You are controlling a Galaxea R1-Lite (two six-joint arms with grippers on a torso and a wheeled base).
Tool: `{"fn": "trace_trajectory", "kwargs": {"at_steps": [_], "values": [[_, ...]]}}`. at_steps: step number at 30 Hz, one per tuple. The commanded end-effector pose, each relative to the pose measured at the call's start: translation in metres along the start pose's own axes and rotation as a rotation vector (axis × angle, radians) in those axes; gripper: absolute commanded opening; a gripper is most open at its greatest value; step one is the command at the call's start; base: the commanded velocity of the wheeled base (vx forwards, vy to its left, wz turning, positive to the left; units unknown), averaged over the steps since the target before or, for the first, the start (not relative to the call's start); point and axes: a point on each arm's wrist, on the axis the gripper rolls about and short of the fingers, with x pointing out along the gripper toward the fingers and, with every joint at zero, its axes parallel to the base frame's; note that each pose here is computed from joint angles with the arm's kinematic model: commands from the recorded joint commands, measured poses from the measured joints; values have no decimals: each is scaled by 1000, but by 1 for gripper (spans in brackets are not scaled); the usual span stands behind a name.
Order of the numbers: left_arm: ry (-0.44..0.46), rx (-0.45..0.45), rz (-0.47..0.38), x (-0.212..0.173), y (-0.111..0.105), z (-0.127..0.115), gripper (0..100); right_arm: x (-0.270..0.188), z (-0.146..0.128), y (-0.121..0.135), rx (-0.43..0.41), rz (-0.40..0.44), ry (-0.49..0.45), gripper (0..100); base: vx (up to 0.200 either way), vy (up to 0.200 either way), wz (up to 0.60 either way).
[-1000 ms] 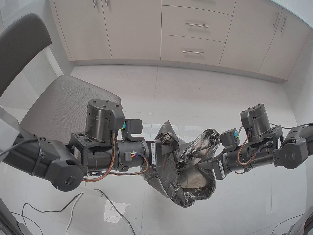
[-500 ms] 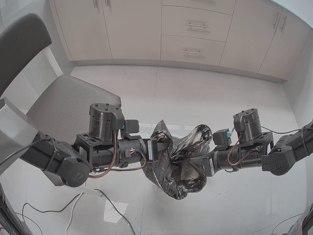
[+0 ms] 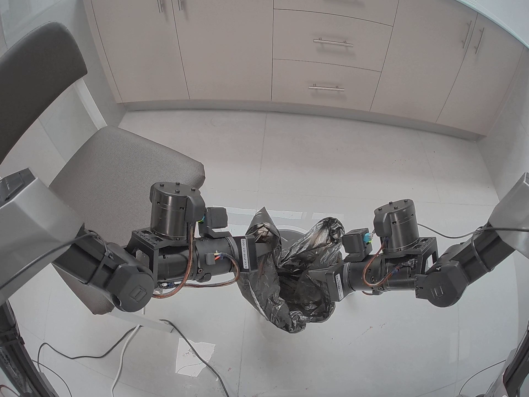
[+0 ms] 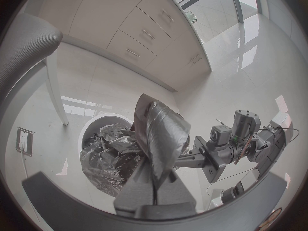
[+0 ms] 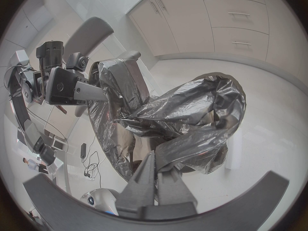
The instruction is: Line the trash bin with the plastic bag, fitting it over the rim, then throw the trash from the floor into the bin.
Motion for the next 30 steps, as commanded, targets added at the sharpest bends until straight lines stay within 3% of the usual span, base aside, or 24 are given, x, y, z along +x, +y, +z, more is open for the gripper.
{"fn": "trace_trajectory", "kwargs": {"at_steps": [1, 16, 30], "values": [[19, -25, 34, 6, 16, -6, 0, 21, -15, -6, 13, -3, 51, 0, 0, 0, 0], [11, -45, 67, 14, 38, -9, 0, 49, -32, -18, 4, -16, 18, 0, 0, 0, 0], [24, -57, 84, 22, 49, -17, 0, 55, -30, -33, 13, -48, -24, 0, 0, 0, 0]]}}
